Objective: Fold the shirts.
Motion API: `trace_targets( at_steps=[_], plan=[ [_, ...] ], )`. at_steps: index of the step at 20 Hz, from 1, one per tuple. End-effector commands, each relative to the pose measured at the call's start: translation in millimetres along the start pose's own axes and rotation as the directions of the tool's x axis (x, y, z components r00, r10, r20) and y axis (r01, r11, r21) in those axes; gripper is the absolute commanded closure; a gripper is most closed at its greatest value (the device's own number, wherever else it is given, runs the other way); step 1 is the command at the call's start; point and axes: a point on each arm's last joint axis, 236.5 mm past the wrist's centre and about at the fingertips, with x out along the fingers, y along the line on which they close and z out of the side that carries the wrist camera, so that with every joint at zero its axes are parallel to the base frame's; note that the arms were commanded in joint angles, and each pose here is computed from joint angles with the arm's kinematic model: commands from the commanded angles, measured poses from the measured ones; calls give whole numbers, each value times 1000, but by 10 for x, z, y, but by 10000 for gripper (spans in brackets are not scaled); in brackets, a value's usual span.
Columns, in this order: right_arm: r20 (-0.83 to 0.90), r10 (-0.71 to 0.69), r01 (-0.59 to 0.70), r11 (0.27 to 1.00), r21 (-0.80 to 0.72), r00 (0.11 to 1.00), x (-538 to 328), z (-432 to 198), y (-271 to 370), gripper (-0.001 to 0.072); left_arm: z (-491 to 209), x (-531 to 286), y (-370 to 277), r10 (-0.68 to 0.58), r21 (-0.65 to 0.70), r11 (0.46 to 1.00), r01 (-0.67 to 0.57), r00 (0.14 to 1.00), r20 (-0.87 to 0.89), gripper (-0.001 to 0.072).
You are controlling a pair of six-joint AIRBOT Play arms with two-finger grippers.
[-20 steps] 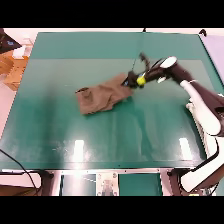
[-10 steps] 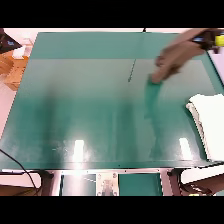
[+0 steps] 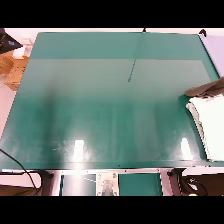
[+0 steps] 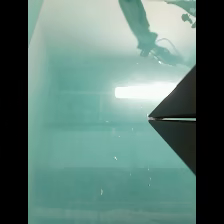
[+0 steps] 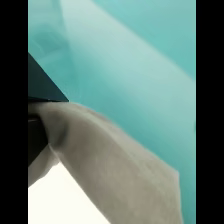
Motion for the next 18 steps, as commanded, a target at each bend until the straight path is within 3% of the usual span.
trace_targets(
  at_steps=[1, 6, 11, 14, 18],
  plan=[
    [3, -188, 186, 976, 117, 982, -420, -103, -534, 697, -5, 1, -36, -13, 1, 1000, 13, 1000, -2, 682],
    [-153, -314, 337, 928, 160, 937, -642, -594, -788, 697, -44, 1, -38, -14, 5, 1000, 14, 1000, -18, 683],
    [-288, -537, 603, 758, 246, 793, -855, -1254, -1418, 695, -65, 1, -40, -14, 4, 1000, 15, 1000, -27, 683],
    [-398, -531, 647, 717, 261, 748, -747, -1601, -1621, 695, -73, 0, -41, -15, 4, 1000, 15, 999, -30, 683],
    [-530, -571, 752, 620, 221, 627, -690, -2011, -2003, 671, -74, 0, -41, -15, 4, 1000, 15, 999, -31, 683]
  ],
)
